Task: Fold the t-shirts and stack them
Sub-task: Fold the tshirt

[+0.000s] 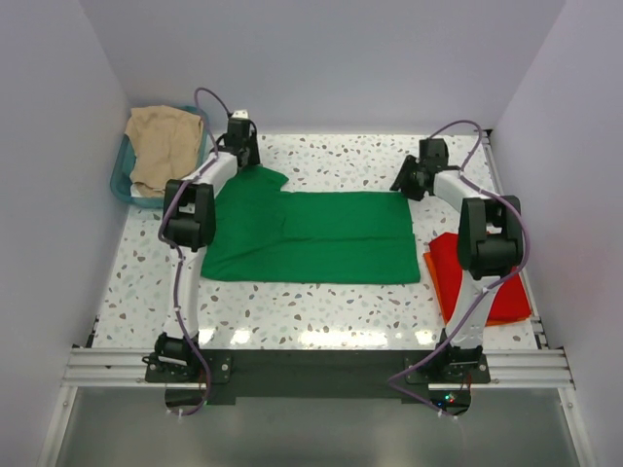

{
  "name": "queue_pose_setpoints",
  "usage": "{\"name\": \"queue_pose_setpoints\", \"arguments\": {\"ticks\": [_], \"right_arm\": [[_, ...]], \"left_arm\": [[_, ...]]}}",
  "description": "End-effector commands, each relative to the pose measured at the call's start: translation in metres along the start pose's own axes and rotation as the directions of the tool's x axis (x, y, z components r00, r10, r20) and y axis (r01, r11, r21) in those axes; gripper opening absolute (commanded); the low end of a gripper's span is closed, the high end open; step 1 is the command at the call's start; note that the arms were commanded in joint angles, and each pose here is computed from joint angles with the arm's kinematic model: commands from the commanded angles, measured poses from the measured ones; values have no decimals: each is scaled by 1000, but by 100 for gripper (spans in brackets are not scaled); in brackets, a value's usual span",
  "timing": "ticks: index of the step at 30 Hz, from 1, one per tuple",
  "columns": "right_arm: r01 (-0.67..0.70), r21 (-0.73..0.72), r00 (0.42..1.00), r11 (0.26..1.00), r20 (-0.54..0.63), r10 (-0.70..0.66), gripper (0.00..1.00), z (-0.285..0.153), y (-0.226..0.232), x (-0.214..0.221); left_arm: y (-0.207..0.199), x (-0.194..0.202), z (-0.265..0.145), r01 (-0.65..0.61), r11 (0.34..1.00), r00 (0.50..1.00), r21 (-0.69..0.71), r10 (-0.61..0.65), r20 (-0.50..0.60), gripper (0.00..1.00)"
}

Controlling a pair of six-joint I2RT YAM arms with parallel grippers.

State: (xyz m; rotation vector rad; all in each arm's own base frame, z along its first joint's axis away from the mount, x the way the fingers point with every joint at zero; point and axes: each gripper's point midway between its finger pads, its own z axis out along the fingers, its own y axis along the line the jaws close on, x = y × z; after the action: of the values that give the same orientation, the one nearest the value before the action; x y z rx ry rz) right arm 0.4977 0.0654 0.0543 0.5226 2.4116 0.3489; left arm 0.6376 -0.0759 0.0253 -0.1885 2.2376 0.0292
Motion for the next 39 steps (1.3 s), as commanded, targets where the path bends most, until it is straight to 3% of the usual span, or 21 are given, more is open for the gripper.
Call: {"name": "queue_pose_setpoints", "arguments": {"ticks": [1,5,7,12,17,20,29,35,39], "right_arm": [[-15,-46,999,999,42,17,46,-14,7,-17],[-13,-38,999,999,42,15,47,-14,5,-18],[-11,-11,999,1000,38,11,47,-13,-1,-18],[-11,50,1000,999,27,10,47,-10,-15,-18],[-1,91,1000,996,21,0,48,-5,-23,-20],[1,101,1000,995,10,-2,48,4,-25,-22],[4,114,999,993,-44,1,42,27,-28,-15],[-7,118,999,993,-51,14,29,32,-29,-14],[-11,99,999,995,-49,16,11,32,-23,-20]], "left_arm": [[8,7,2,46,999,998,-11,-46,-40,54],[9,9,0,46,999,998,-17,-46,-46,54],[8,10,-1,46,999,998,-7,-46,-50,48],[5,11,-3,50,999,997,7,-49,-55,21],[3,3,-9,58,998,998,24,-57,-35,4],[0,-3,-12,66,997,998,39,-65,-20,0],[-9,-22,-22,81,993,996,89,-83,22,0],[-12,-44,-32,87,990,993,112,-95,70,0],[-19,-61,-39,75,986,990,147,-92,107,0]]}}
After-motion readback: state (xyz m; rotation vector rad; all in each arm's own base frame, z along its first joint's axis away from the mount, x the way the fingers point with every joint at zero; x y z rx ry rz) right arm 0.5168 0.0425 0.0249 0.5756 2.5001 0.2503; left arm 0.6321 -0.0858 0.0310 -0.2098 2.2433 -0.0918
